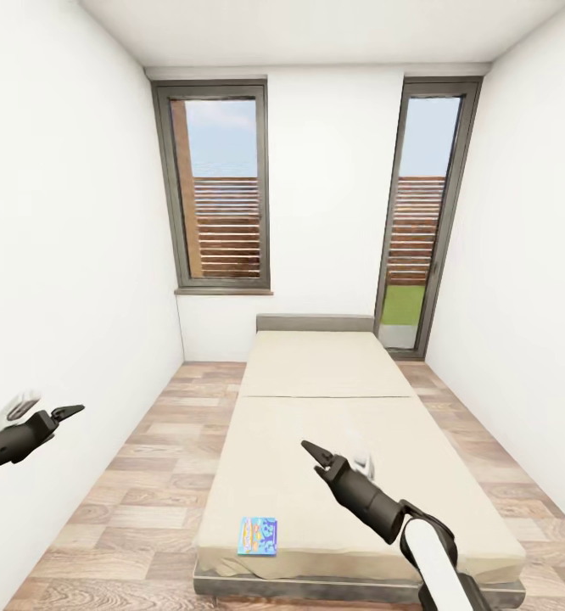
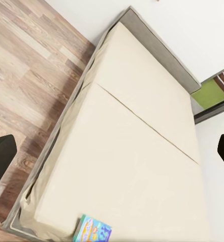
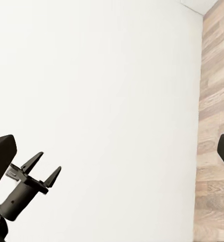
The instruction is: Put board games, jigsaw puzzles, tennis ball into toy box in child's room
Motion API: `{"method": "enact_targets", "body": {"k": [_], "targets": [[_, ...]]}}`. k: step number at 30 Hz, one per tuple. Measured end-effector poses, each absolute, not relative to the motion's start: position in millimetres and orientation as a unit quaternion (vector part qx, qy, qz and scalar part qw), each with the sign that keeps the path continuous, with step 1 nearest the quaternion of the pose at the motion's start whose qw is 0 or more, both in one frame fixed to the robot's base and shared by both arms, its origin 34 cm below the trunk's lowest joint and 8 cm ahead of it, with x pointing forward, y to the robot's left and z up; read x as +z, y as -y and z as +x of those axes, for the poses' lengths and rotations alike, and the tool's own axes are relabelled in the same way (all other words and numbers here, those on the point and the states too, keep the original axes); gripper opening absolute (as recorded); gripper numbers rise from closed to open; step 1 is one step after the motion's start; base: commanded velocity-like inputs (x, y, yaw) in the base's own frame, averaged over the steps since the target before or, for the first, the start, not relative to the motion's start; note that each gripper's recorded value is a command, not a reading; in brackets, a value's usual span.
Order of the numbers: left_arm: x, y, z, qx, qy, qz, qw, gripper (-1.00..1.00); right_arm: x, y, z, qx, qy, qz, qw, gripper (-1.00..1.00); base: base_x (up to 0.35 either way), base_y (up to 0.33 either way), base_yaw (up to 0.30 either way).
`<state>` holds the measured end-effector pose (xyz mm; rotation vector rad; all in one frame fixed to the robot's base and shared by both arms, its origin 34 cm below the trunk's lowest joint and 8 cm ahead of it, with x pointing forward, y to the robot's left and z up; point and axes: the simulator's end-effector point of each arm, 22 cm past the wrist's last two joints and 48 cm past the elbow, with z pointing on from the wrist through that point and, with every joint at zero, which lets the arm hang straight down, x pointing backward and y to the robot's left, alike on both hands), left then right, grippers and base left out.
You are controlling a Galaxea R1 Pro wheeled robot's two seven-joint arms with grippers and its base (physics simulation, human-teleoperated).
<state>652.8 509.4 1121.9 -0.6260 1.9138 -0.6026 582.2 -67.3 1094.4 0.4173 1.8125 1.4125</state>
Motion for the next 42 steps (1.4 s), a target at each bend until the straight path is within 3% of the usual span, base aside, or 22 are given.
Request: {"method": "enact_targets", "body": {"k": [42], "targets": [[1089,-505,642,-0.251,-0.803,-0.251,0.478,1.00,1057,87,583,0.542,-0.724,0.204,0.374,1.00,0.000,0.000,0.000]]}}
